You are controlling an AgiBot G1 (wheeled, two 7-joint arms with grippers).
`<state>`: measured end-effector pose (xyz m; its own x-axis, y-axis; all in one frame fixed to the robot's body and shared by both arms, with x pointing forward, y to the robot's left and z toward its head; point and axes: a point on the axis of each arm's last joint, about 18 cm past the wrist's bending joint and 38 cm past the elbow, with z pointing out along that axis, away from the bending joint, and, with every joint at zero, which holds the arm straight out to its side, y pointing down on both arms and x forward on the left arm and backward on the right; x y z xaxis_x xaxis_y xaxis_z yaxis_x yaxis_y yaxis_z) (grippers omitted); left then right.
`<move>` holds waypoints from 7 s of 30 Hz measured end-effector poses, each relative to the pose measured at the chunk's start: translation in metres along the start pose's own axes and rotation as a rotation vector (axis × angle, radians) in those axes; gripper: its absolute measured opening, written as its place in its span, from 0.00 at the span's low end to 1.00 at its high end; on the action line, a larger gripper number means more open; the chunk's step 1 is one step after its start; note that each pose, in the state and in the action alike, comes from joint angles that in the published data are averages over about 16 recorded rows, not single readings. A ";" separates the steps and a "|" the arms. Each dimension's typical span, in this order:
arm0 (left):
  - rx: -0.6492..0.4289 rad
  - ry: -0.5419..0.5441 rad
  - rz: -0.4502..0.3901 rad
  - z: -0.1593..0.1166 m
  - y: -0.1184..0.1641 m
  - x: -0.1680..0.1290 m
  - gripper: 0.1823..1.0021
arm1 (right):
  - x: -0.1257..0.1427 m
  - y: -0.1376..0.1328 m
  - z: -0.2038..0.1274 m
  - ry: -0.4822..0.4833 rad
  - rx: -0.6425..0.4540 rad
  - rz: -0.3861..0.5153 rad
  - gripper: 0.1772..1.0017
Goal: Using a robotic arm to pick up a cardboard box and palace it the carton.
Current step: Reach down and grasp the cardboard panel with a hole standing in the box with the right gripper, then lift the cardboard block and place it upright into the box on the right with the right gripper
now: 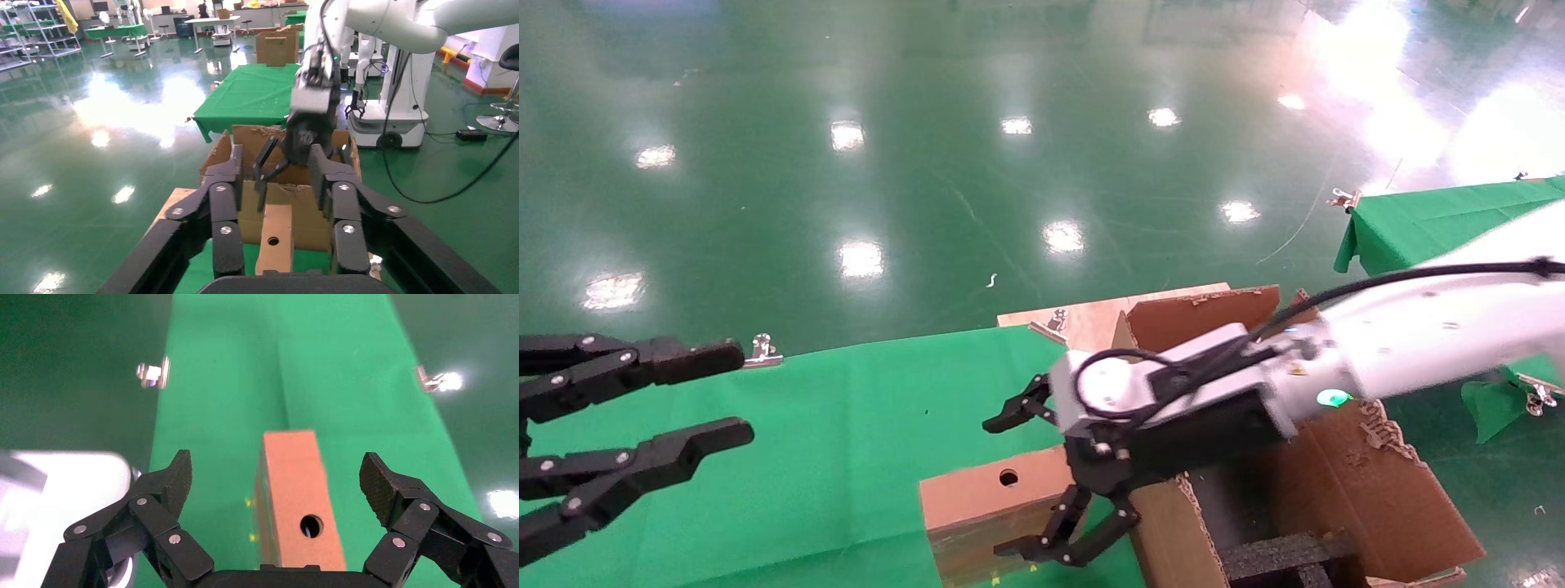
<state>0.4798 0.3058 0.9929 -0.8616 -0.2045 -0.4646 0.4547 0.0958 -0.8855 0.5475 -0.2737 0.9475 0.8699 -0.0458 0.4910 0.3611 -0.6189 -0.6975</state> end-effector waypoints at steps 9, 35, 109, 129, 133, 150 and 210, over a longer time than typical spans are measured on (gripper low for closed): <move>0.000 0.000 0.000 0.000 0.000 0.000 0.23 | 0.024 0.007 0.030 -0.043 -0.181 -0.073 1.00; 0.000 -0.001 0.000 0.000 0.000 0.000 0.05 | 0.045 0.014 0.068 -0.166 -0.445 -0.237 0.99; 0.000 -0.001 0.000 0.000 0.000 0.000 1.00 | 0.097 -0.075 -0.170 0.293 -0.421 -0.244 0.21; 0.000 -0.001 0.000 0.000 0.000 0.000 1.00 | 0.006 0.019 -0.260 0.399 -0.634 0.056 0.21; 0.000 -0.001 -0.001 0.000 0.000 0.000 1.00 | -0.002 0.024 -0.258 0.389 -0.627 0.077 0.21; 0.000 -0.001 -0.001 0.000 0.000 0.000 1.00 | -0.007 0.036 -0.253 0.413 -0.626 0.162 0.20; 0.000 -0.001 -0.001 0.000 0.000 0.000 1.00 | -0.007 0.147 -0.192 1.003 -0.587 1.207 0.19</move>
<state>0.4799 0.3061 0.9929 -0.8616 -0.2058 -0.4639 0.4542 0.0953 -0.8858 0.5298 -0.5151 0.9415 -0.0914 -0.9869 0.1333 -0.6766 -0.0366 -0.7354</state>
